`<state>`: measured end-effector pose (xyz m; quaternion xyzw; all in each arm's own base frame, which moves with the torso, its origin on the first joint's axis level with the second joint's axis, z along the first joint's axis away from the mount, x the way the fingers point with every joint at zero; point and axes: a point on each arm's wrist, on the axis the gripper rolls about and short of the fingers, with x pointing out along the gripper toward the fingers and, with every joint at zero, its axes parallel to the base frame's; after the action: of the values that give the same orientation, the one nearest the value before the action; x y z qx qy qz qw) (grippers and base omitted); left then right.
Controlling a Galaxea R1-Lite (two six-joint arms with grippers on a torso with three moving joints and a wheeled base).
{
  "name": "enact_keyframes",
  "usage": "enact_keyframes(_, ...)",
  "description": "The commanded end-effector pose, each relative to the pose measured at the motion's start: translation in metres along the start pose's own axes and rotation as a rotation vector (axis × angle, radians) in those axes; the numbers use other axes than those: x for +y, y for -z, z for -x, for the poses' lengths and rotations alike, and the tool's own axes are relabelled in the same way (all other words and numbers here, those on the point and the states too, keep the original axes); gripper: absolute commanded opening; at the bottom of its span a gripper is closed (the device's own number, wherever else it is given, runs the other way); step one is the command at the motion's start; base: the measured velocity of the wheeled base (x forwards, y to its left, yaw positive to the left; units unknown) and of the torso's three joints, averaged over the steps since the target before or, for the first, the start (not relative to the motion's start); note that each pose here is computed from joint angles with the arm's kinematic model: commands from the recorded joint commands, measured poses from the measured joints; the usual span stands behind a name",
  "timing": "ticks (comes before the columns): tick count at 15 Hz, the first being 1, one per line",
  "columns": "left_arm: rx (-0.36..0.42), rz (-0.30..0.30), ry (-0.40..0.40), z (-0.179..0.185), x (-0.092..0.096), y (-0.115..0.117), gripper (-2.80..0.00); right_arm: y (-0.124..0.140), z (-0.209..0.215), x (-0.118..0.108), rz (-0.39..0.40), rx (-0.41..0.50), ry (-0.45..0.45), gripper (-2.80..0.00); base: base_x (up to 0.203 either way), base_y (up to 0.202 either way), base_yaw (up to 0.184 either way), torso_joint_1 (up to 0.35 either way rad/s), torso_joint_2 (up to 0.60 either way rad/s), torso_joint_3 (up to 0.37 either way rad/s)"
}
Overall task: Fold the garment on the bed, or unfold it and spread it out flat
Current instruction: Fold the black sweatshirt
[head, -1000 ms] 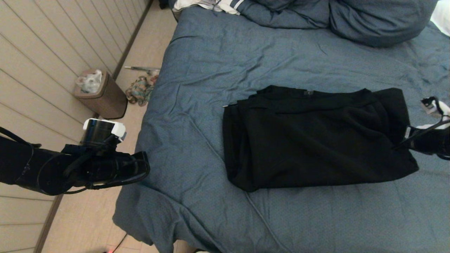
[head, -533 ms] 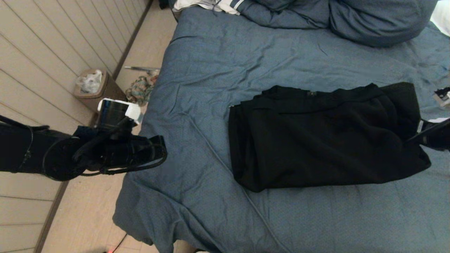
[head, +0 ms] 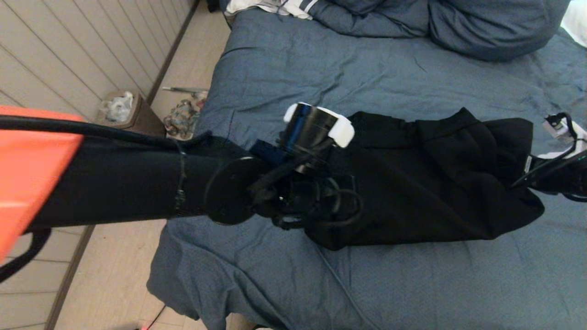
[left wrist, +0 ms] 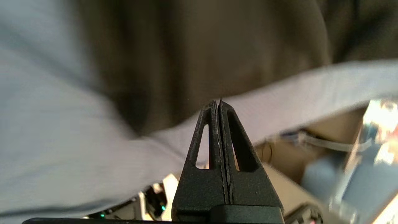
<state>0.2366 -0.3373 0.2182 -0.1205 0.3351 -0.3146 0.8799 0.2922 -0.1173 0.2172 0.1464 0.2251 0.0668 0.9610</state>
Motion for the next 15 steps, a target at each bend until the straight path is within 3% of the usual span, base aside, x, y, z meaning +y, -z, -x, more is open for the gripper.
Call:
enact_keyframes(1,0.059,-0.029,-0.004,-0.037,-0.014,0.026,-2.8,0.0,-0.001,0.001,0.004,0.0,-0.008,-2.8,0.0,0.0,0.0,0.0,0.0,0.0)
enact_keyframes(6,0.035,-0.048,-0.116,-0.083,-0.011,0.045,-2.8,-0.002,0.004,0.005,0.011,-0.01,-0.01,-2.8,0.0,0.0,0.0,0.0,0.0,0.0)
enact_keyframes(9,0.02,-0.086,-0.247,-0.122,0.01,0.059,-2.8,-0.013,0.026,0.019,0.043,-0.073,-0.013,-2.8,0.0,0.0,0.0,0.0,0.0,0.0)
enact_keyframes(12,0.022,-0.116,-0.333,-0.152,0.02,0.082,-2.8,-0.026,0.055,0.045,0.102,-0.15,-0.041,-2.8,0.0,0.0,0.0,0.0,0.0,0.0)
enact_keyframes(15,-0.006,-0.101,-0.337,-0.146,0.019,0.073,-2.8,-0.032,0.065,0.086,0.122,-0.166,-0.151,-2.8,0.0,0.0,0.0,0.0,0.0,0.0)
